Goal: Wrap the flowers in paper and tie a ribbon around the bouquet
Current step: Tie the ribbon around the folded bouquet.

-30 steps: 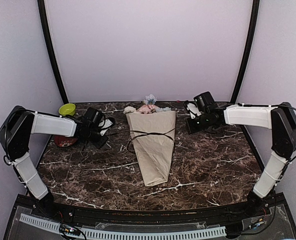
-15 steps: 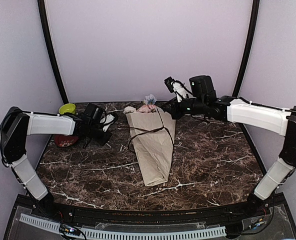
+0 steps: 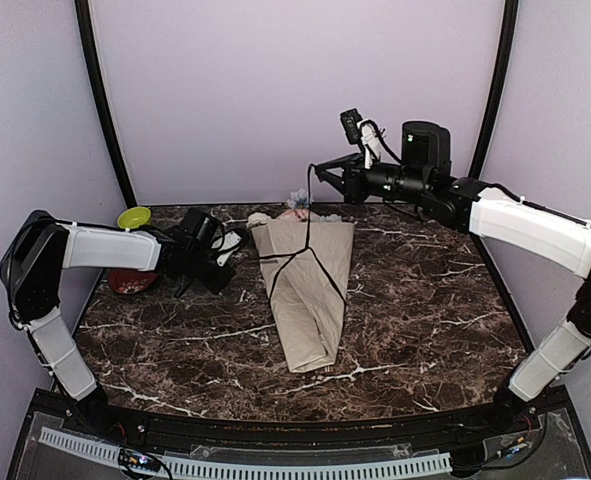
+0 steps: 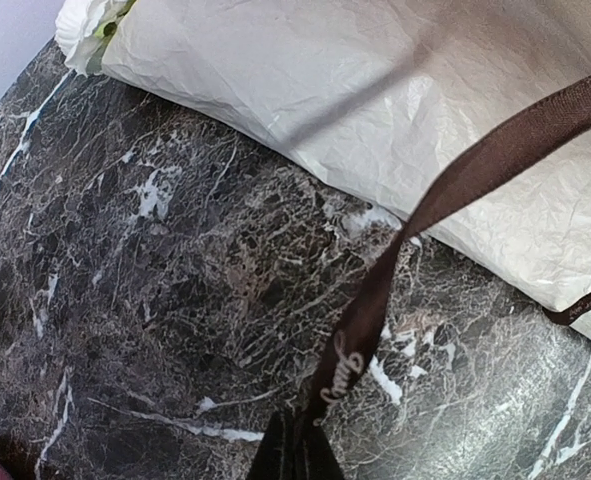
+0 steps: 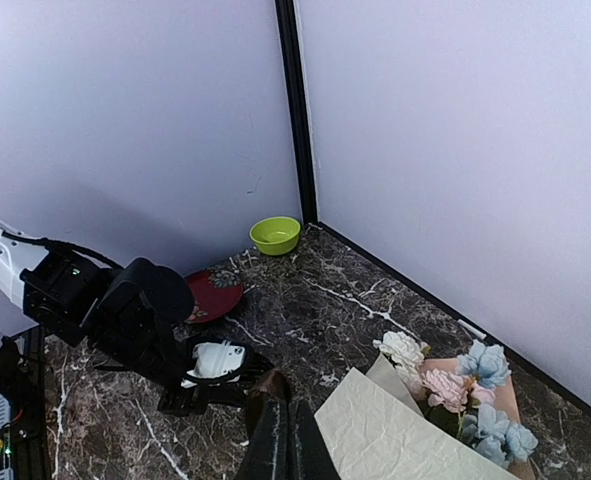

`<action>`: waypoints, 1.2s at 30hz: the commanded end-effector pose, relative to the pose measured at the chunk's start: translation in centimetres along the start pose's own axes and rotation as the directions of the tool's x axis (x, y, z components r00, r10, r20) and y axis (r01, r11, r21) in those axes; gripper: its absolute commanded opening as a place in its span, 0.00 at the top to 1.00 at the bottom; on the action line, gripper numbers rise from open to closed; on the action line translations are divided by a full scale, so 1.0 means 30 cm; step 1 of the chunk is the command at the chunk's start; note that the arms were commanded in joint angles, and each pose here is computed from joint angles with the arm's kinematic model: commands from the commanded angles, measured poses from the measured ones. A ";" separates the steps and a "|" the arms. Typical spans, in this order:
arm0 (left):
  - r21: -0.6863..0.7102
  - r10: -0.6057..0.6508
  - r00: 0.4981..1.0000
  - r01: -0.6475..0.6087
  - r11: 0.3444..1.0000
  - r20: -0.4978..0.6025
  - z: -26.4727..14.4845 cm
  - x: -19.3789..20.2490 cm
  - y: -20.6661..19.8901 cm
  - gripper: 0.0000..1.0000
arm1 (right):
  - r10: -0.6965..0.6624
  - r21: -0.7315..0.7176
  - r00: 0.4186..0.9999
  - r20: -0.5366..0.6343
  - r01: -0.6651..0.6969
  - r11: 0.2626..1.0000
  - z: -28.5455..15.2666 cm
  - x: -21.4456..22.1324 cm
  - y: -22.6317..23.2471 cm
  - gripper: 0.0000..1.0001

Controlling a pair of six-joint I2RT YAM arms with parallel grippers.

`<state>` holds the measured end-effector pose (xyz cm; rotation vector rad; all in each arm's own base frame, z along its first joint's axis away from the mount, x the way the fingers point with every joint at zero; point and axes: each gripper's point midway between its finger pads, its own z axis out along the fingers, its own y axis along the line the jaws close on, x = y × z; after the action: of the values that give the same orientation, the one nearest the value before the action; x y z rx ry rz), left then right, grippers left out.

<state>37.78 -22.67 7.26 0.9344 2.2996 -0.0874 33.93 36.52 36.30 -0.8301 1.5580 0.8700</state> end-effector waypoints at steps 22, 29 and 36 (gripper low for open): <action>0.147 -0.141 0.948 0.102 0.984 0.284 -0.160 -0.293 -0.156 1.00 | 0.058 -0.047 0.998 -0.003 -0.058 0.997 0.181 0.031 0.017 1.00; 0.163 -0.143 0.952 0.102 0.981 0.269 -0.148 -0.293 -0.165 1.00 | 0.062 -0.062 0.998 -0.011 -0.062 0.996 0.212 0.039 0.029 1.00; 0.166 -0.143 0.950 0.099 0.981 0.279 -0.152 -0.298 -0.168 1.00 | 0.059 -0.068 0.998 -0.021 -0.060 0.996 0.232 0.046 0.032 1.00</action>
<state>36.91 -30.22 13.65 0.8108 2.1302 -0.3939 36.39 42.08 32.29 -0.8434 1.6460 0.9439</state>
